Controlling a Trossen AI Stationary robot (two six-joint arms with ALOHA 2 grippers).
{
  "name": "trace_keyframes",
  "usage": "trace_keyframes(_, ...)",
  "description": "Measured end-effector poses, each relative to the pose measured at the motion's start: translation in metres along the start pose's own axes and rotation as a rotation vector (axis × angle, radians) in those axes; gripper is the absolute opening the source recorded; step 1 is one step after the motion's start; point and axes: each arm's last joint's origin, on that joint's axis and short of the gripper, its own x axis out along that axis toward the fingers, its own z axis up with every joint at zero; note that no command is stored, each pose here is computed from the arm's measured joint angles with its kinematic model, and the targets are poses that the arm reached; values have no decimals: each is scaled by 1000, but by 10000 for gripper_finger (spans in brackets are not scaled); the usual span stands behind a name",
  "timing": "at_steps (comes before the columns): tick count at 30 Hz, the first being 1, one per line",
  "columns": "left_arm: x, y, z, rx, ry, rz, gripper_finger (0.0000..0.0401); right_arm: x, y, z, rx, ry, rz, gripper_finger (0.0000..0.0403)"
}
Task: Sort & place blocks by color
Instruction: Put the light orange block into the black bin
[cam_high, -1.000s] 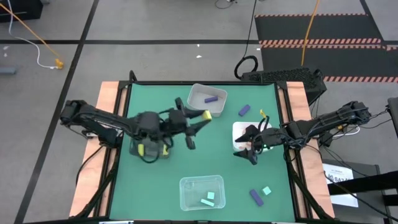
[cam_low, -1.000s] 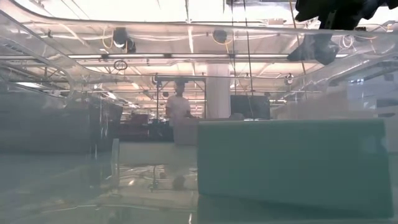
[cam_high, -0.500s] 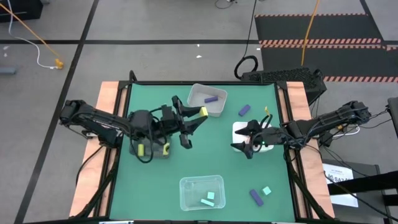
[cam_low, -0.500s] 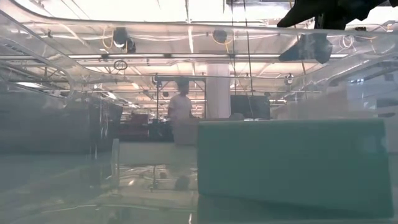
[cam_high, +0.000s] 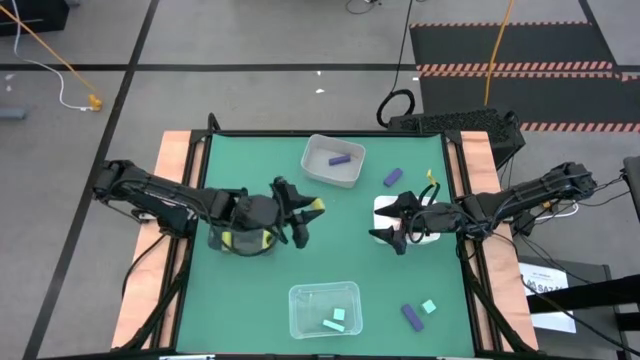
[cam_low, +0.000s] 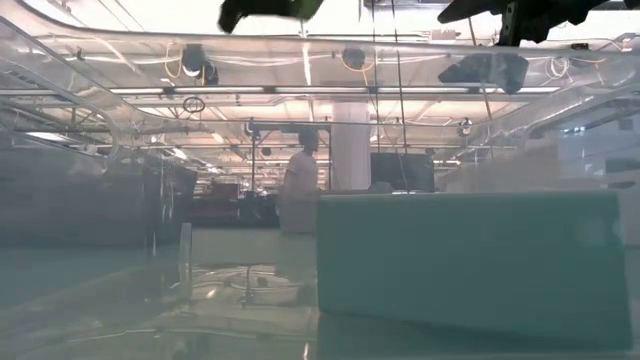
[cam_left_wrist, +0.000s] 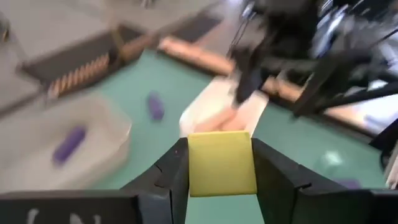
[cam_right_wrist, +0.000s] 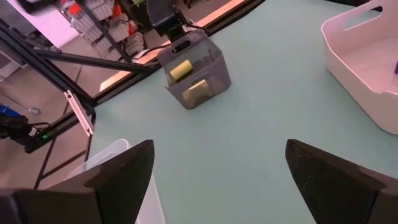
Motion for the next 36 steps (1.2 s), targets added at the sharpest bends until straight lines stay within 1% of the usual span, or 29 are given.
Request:
trace_keyframes(2,-2,6,-9,-43,98,51,135,0,0,0,1,0,0,352)
trace_keyframes(5,-6,16,-29,-77,286,155,135,0,0,0,2,-3,2,352)
trace_keyframes(8,-15,28,-46,-113,472,260,135,0,0,0,2,-9,-5,352)
trace_keyframes(11,-27,38,-58,-161,642,375,135,0,-1,1,3,-39,-37,352)
trace_keyframes(14,-38,47,-65,-196,768,486,135,0,-2,3,3,-75,-81,352)
trace_keyframes(17,-50,53,-71,-190,866,585,135,0,-3,3,4,-99,-111,352)
trace_keyframes(21,-51,58,-85,-183,927,617,135,0,-4,4,9,-109,-122,352)
trace_keyframes(24,-51,64,-99,-179,959,654,135,0,-4,4,55,-114,-122,352)
trace_keyframes(27,-47,70,-114,-209,980,647,135,0,-4,4,82,-139,-147,352)
trace_keyframes(29,-44,72,-121,-251,968,643,135,-1,-5,5,84,-149,-158,352)
trace_keyframes(33,-44,74,-126,-311,951,687,136,0,-6,5,86,-152,-162,352)
trace_keyframes(34,-44,74,-126,-321,948,691,146,0,-6,5,86,-151,-162,352)
trace_keyframes(36,-44,75,-127,-331,945,702,187,0,-6,5,86,-151,-161,352)
